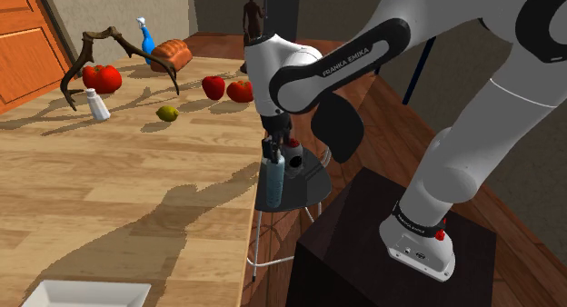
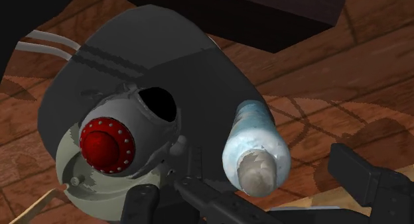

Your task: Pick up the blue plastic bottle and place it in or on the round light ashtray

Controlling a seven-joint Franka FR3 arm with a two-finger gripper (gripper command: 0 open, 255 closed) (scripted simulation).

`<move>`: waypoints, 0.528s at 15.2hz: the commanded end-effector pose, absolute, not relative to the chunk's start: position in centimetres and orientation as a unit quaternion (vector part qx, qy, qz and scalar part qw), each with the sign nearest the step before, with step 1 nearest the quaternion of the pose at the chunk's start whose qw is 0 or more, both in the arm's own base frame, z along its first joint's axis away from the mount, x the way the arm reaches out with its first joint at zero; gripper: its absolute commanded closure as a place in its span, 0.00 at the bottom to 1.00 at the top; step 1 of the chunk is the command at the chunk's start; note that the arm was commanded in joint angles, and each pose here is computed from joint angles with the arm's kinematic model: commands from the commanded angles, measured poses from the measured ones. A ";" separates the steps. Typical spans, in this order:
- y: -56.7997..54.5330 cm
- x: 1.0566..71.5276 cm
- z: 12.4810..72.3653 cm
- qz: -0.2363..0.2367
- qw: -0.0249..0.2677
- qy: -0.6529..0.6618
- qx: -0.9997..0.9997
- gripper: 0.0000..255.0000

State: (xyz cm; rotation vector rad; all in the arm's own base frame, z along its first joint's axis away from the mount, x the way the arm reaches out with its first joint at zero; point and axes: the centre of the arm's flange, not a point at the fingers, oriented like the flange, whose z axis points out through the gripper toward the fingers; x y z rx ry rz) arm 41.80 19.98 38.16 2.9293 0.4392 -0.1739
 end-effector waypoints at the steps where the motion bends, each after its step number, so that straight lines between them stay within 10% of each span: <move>1: 20.2 41.8 36.8 -0.059 0.088 0.149 0.983 0.00; 8: 19.8 41.6 34.4 -0.059 0.088 0.149 0.983 0.00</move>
